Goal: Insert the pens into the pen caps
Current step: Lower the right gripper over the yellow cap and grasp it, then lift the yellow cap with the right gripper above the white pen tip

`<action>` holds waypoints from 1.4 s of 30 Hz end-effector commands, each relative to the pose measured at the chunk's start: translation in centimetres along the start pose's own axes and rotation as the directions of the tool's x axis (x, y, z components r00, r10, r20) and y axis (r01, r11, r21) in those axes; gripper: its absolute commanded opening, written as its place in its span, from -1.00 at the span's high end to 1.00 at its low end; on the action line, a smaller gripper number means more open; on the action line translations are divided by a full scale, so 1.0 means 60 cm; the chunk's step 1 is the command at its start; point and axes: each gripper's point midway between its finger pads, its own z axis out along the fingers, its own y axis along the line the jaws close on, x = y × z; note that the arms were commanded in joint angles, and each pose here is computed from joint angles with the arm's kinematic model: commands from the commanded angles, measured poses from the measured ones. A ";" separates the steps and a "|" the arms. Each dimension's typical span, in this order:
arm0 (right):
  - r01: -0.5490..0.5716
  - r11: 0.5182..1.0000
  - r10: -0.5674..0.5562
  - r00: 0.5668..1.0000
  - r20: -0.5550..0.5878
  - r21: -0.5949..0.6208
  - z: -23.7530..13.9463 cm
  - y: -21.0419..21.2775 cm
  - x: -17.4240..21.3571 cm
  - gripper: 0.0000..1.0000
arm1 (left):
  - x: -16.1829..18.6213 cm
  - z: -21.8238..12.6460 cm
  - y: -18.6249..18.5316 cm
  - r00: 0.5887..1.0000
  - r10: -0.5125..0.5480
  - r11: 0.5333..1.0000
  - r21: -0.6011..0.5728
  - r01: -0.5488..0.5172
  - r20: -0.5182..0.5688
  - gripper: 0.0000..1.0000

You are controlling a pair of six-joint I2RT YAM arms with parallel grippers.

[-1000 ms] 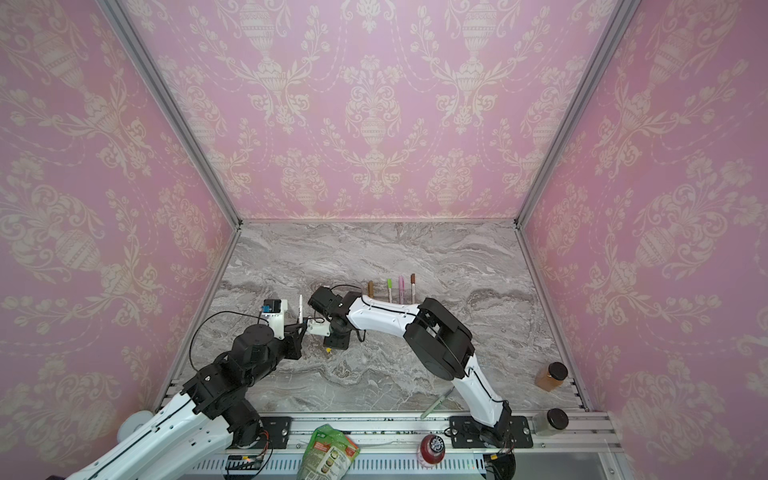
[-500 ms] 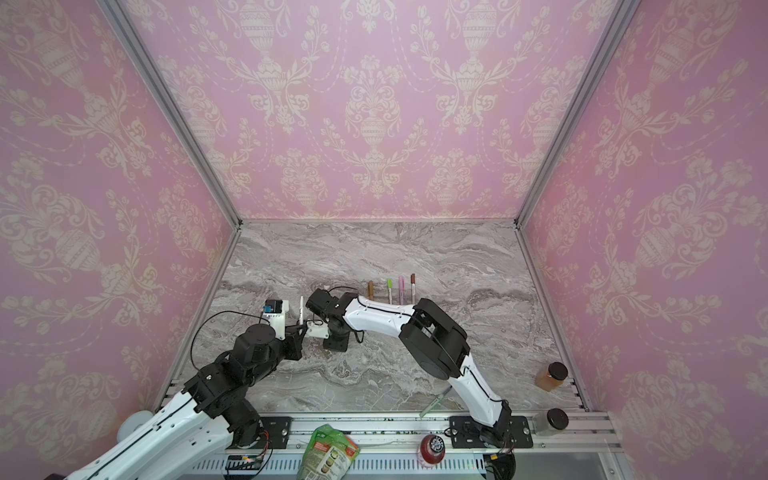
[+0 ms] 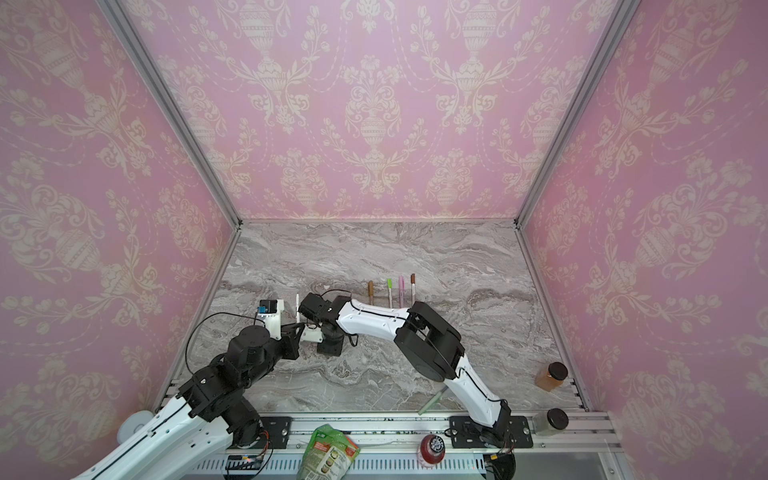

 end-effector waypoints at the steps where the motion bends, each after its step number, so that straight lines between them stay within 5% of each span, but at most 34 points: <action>1: -0.009 0.998 0.000 0.986 -0.168 -0.058 0.057 0.042 0.068 0.56 | -0.031 -0.013 -0.012 0.998 -0.020 0.999 0.029 0.018 0.059 1.00; 8: -0.065 0.997 0.059 0.985 -0.163 -0.035 0.051 0.039 0.076 0.80 | -0.034 -0.018 -0.012 0.998 -0.022 0.999 0.031 0.020 0.066 1.00; 14: -0.224 0.974 0.222 0.974 -0.055 -0.040 0.016 0.016 0.063 0.94 | -0.039 -0.021 -0.016 0.998 -0.014 0.999 0.038 0.011 0.068 1.00; 20: -0.431 0.895 0.442 0.891 0.105 -0.111 -0.044 -0.027 0.049 1.00 | -0.042 -0.022 -0.027 0.998 0.002 0.998 0.063 -0.005 0.059 1.00; 28: -0.550 0.817 0.576 0.792 0.200 -0.175 -0.096 -0.064 0.049 1.00 | -0.042 -0.015 -0.053 0.999 0.013 0.991 0.132 -0.017 0.037 1.00; 34: -0.636 0.710 0.703 0.614 0.358 -0.303 -0.178 -0.107 0.015 1.00 | -0.021 0.000 -0.082 0.999 0.033 0.976 0.215 -0.025 -0.033 1.00; 42: -0.667 0.563 0.801 0.298 0.519 -0.487 -0.315 -0.160 -0.022 1.00 | 0.016 0.031 -0.122 0.984 0.062 0.949 0.314 -0.007 -0.165 1.00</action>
